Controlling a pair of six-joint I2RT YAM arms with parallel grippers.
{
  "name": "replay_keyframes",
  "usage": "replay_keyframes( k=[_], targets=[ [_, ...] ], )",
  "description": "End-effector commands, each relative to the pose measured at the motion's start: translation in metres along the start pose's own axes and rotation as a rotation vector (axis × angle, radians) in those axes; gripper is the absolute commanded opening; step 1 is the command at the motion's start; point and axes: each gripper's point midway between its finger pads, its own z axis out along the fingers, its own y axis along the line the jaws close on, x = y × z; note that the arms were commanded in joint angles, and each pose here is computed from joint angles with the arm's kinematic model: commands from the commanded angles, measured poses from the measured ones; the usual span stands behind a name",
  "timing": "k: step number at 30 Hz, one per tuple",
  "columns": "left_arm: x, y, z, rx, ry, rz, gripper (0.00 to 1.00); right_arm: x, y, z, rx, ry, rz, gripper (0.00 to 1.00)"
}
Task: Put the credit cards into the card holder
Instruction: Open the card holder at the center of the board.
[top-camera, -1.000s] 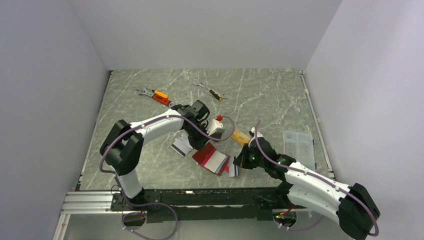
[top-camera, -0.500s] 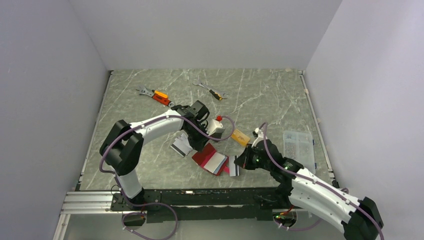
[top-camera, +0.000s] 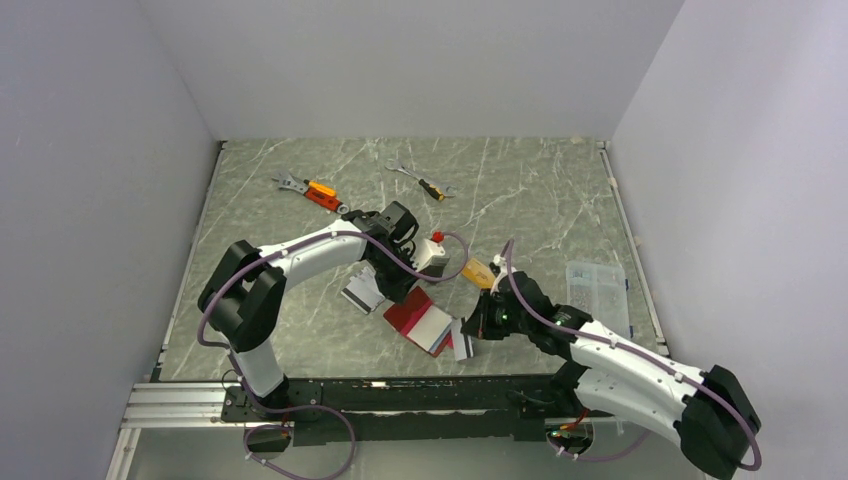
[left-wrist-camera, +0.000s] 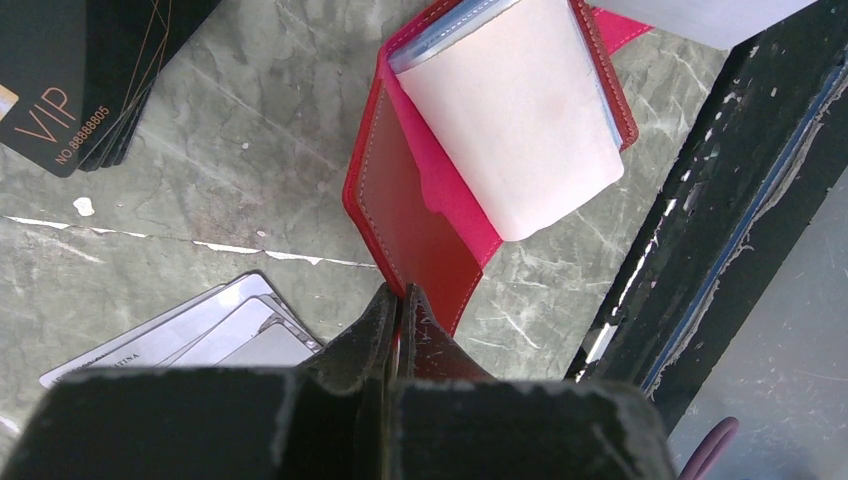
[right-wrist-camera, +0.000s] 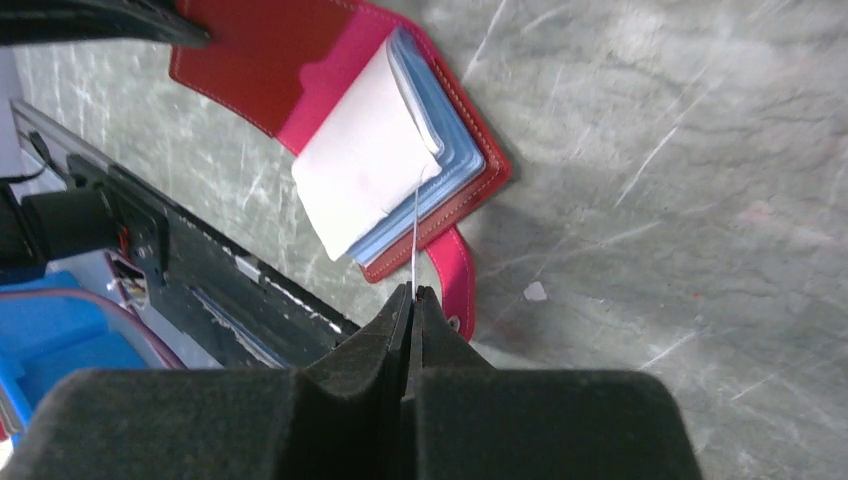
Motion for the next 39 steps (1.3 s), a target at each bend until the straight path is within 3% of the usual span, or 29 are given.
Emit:
replay_keyframes(
  k=[1, 12, 39],
  targets=[
    [-0.004, -0.003, -0.008, -0.008, -0.026, 0.002, 0.0, 0.008, 0.016, 0.002, -0.086, 0.041, -0.019, 0.0],
    [-0.004, -0.002, -0.006, -0.008, -0.018, -0.003, 0.0, 0.024, 0.009, 0.013, -0.094, 0.097, 0.009, 0.0],
    [-0.003, -0.005, -0.007, -0.005, -0.023, 0.013, 0.0, 0.015, 0.022, 0.001, -0.109, 0.098, -0.035, 0.0]
  ],
)
